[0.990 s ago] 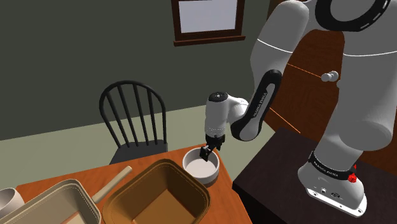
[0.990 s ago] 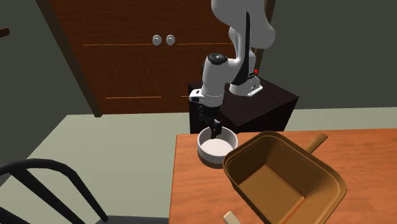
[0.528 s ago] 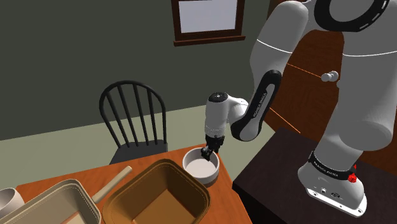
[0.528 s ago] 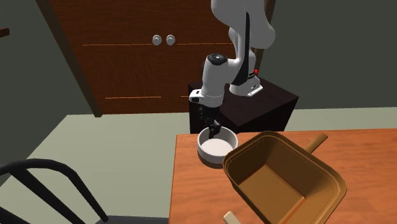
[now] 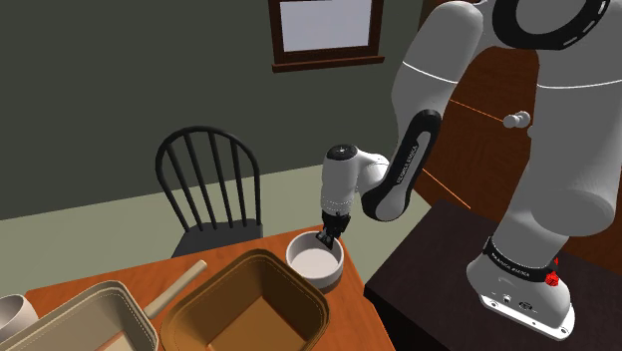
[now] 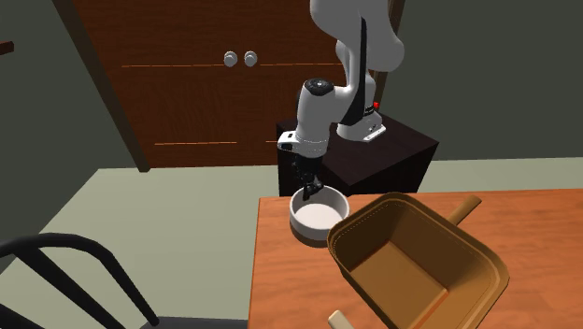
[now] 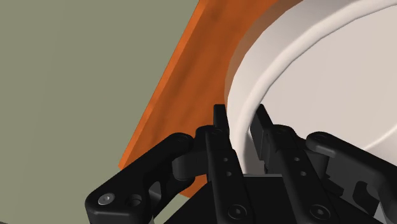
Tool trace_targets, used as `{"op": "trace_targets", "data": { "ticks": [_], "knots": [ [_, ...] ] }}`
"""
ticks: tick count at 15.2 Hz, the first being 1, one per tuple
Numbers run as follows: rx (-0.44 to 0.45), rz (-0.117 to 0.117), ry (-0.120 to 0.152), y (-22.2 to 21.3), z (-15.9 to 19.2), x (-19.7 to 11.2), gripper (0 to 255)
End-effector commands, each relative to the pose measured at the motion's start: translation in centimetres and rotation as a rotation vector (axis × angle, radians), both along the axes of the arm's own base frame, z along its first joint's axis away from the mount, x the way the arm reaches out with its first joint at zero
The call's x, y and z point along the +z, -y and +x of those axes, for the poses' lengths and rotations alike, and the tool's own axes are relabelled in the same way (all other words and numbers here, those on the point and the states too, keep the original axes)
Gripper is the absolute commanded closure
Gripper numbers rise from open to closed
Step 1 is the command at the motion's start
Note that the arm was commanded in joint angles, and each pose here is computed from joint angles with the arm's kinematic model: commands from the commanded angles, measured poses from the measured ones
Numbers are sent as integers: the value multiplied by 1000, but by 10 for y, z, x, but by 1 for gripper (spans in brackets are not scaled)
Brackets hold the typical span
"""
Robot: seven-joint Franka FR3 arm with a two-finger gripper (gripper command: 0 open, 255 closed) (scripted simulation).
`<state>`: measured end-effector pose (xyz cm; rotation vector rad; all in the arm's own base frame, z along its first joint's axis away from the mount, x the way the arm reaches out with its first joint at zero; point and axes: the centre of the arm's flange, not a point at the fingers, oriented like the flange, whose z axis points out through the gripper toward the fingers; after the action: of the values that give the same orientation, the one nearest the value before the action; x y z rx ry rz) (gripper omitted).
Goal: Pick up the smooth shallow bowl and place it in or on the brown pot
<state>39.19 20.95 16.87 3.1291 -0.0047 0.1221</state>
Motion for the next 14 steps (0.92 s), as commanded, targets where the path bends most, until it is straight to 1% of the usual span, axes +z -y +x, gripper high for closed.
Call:
{"op": "trace_targets", "data": {
  "ticks": [1,14],
  "knots": [
    [0,0,0,0,0,0,255],
    [0,0,0,0,0,68,255]
  ]
}}
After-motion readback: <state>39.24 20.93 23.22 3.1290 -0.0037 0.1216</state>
